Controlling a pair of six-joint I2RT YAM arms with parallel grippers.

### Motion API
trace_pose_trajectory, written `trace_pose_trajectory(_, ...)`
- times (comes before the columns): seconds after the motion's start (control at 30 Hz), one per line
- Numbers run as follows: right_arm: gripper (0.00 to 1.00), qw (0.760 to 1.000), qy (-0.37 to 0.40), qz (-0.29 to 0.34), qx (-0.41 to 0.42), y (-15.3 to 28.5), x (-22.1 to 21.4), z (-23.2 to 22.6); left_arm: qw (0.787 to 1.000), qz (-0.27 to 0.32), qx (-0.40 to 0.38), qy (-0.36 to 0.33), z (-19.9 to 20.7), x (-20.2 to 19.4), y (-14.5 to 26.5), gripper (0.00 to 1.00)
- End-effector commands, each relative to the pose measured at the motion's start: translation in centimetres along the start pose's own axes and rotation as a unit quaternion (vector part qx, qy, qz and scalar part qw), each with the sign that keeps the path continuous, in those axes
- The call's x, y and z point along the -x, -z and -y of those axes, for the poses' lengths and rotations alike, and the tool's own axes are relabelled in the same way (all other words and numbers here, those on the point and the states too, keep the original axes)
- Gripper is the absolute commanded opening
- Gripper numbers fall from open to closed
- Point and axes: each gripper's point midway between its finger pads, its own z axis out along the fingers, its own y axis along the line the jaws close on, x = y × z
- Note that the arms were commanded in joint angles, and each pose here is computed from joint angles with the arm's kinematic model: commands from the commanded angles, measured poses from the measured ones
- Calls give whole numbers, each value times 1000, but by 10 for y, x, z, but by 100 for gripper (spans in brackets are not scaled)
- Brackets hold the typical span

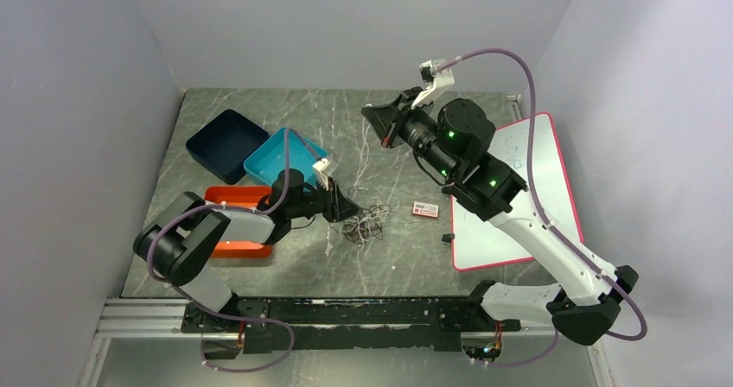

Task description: Untangle the cables

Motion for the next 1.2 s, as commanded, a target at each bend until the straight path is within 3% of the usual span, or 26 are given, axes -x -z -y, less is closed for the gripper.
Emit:
trace_pose_trajectory(0.0, 0, 996, 13, 93, 7, 21, 63, -9, 1000, -21, 19, 5, -11, -21, -1, 25)
trace_pose_trajectory(0.4, 0, 984, 50, 173, -8, 50, 120, -11, 999, -38, 25, 20, -18, -41, -3, 24)
trace_pose_trajectory(0.8, 0, 976, 81, 200, -41, 60, 144, -3, 998, -44, 35, 17, -18, -42, -6, 27)
trace_pose_trajectory(0.97, 0, 978, 82, 185, -60, 58, 133, 7, 998, -28, 51, -2, -14, -19, -5, 34)
trace_pose_trajectory(1.17, 0, 979, 82, 168, -86, 60, 121, 19, 997, 6, 61, -48, 9, 32, 2, 58)
